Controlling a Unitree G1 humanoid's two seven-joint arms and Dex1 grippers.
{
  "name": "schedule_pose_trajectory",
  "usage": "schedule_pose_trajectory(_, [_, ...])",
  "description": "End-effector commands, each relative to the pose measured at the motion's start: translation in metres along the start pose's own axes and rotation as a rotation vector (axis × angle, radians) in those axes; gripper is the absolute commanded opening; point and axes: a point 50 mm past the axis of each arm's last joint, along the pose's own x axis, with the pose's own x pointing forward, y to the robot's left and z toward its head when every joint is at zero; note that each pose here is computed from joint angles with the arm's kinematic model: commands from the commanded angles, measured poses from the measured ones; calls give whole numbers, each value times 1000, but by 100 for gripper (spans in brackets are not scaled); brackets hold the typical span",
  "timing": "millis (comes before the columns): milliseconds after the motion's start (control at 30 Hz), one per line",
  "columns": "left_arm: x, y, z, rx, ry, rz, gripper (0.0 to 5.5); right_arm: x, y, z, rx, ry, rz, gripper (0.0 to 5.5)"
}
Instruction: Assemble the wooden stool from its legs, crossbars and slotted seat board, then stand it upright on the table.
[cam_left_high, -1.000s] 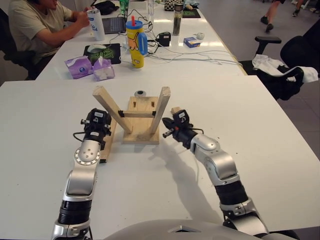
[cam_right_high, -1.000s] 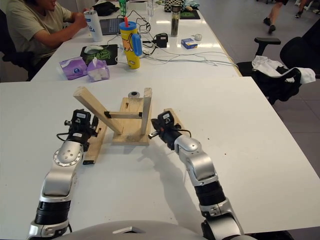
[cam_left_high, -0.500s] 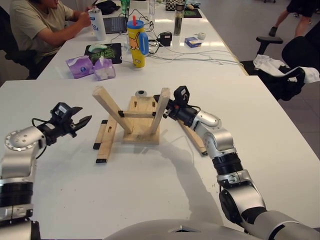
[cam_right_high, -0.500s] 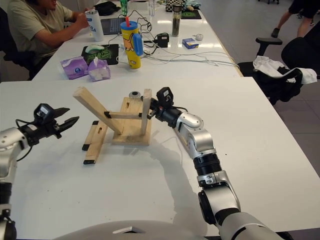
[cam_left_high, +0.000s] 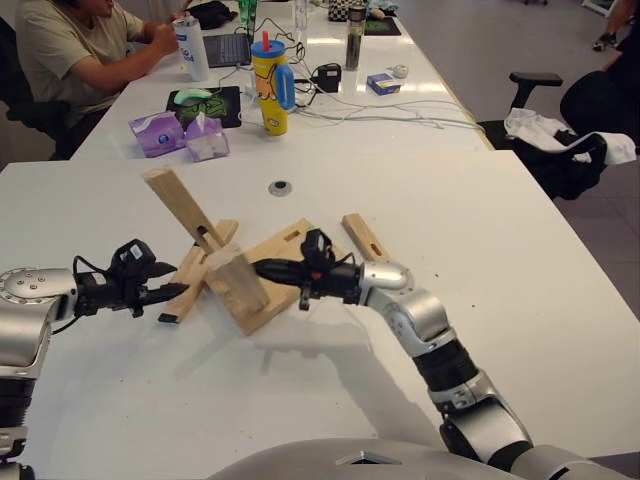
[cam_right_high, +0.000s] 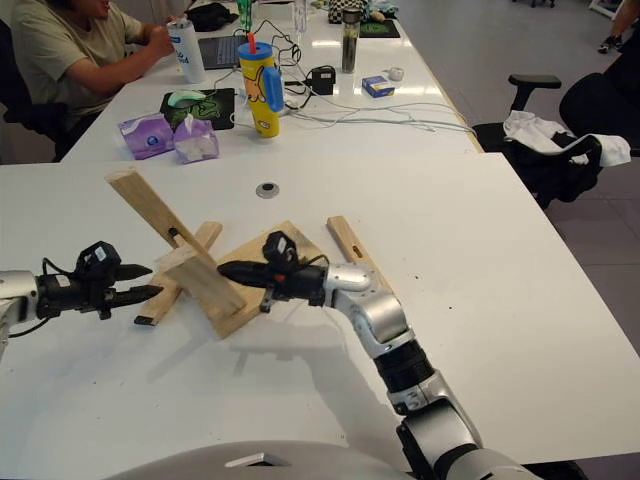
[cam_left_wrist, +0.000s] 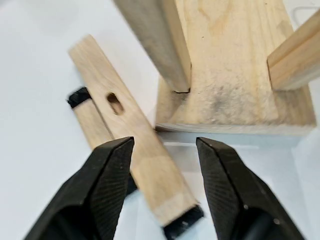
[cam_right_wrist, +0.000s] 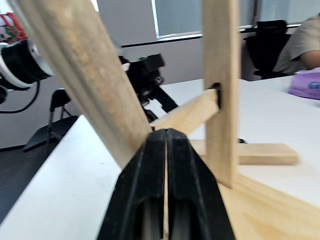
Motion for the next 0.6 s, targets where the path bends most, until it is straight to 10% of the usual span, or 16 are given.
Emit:
schedule_pose_trajectory(33, [-6, -13, -8, -27, 63, -93, 234, -10, -21, -7, -72, 112, -177, 0])
schedule_pose_trajectory(267, [-13, -47, -8, -103, 18, -341, 234, -55, -76, -42, -240, 449, -483, 0])
schedule_pose_trajectory(600, [32, -123, -20, -181, 29, -502, 234, -86, -66, -85, -238, 978, -275, 0])
